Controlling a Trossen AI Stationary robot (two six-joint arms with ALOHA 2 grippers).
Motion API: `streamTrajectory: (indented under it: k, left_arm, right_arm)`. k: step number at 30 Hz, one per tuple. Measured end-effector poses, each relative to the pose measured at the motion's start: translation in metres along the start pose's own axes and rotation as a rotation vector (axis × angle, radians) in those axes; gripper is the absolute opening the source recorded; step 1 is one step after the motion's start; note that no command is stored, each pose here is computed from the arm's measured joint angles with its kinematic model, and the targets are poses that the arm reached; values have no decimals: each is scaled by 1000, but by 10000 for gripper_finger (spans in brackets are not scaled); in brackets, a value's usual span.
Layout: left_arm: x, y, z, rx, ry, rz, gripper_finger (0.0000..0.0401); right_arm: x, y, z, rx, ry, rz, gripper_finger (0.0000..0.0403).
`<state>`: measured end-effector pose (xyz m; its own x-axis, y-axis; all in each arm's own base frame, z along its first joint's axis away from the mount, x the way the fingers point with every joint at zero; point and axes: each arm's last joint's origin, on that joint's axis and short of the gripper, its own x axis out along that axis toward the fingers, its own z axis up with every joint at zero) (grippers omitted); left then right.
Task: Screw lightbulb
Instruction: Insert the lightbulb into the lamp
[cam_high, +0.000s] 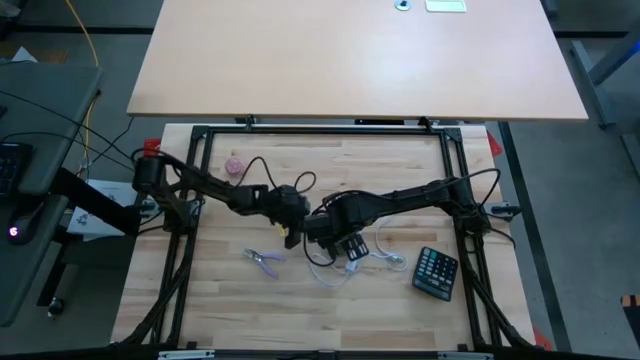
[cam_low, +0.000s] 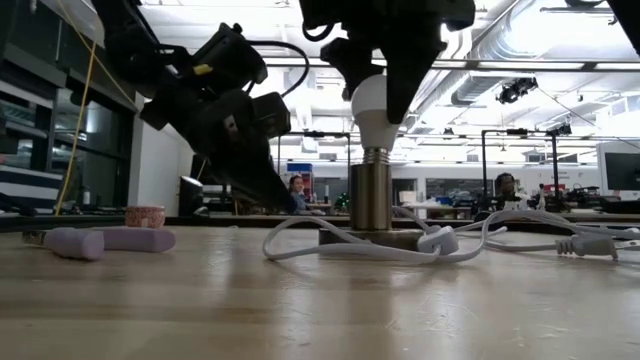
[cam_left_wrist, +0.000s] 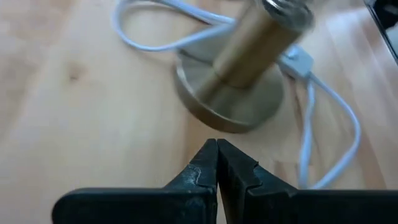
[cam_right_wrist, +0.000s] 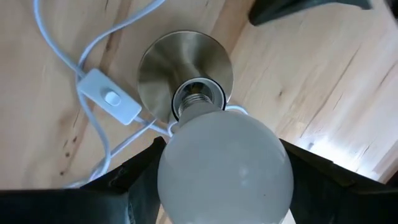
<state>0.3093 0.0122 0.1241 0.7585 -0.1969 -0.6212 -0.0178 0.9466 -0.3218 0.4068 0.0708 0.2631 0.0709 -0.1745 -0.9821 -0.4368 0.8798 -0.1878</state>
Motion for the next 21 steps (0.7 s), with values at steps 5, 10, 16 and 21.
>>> streamTrajectory:
  k: [5, 10, 16, 21]
  left_arm:
    - [4, -13, -4, 47, 8, -18, 0]
    - [6, -21, -2, 62, -28, -14, 0]
    - [6, -24, -2, 68, -35, -3, 0]
    - [6, -23, -1, 68, -46, 6, 0]
  right_arm:
    - [0, 0, 1, -52, -9, -1, 262]
    - [2, 0, 5, -91, -56, 6, 262]
    - [6, 0, 4, -101, -22, 22, 262]
    - [14, 1, 7, -106, 2, 28, 262]
